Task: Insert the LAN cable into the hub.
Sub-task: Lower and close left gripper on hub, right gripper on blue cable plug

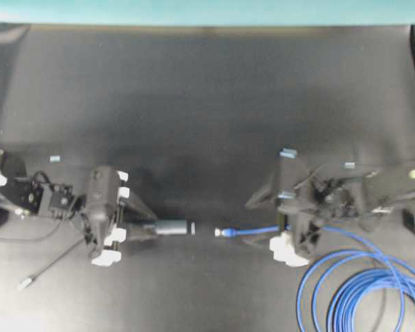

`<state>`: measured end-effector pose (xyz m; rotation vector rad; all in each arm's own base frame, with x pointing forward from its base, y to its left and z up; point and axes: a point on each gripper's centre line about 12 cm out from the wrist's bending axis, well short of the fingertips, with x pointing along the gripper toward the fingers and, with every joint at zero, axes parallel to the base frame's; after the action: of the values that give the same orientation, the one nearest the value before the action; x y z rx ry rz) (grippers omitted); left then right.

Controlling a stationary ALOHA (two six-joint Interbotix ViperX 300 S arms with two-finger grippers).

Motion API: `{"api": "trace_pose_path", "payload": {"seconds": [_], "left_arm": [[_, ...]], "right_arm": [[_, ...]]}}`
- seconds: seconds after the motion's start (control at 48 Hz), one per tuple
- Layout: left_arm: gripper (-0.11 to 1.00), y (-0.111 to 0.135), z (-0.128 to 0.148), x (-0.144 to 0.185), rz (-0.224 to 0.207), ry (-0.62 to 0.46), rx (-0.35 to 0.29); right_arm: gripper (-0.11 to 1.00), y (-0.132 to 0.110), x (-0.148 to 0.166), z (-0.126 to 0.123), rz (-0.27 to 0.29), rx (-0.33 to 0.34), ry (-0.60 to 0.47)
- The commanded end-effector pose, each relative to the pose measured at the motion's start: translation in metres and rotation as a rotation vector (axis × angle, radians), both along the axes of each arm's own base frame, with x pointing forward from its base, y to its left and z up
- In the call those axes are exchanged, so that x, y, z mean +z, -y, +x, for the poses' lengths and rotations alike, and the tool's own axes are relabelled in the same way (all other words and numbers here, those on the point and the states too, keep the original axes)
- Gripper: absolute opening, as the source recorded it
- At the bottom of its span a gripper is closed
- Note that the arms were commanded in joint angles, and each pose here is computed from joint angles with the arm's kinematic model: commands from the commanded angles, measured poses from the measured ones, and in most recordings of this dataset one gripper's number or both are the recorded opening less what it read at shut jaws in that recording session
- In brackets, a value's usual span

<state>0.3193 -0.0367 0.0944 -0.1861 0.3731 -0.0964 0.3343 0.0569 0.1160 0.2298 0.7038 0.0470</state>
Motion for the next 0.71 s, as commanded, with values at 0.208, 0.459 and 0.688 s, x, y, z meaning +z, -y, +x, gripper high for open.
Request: {"api": "trace_pose_path", "payload": {"seconds": [0.208, 0.459, 0.688], "left_arm": [[0.28, 0.001, 0.01, 0.046, 0.024, -0.08, 0.002], [0.28, 0.004, 0.013, 0.049, 0.021, -0.092, -0.005], [0.28, 0.004, 0.013, 0.048, 0.022, -0.095, -0.005]], "right_arm": [[0.78, -0.027, -0.038, 0.021, -0.016, 0.073, 0.065], [0.72, -0.028, -0.043, 0.023, -0.042, 0.093, 0.059], [0.62, -0.037, -0.047, 0.017, -0.046, 0.124, 0.032]]}}
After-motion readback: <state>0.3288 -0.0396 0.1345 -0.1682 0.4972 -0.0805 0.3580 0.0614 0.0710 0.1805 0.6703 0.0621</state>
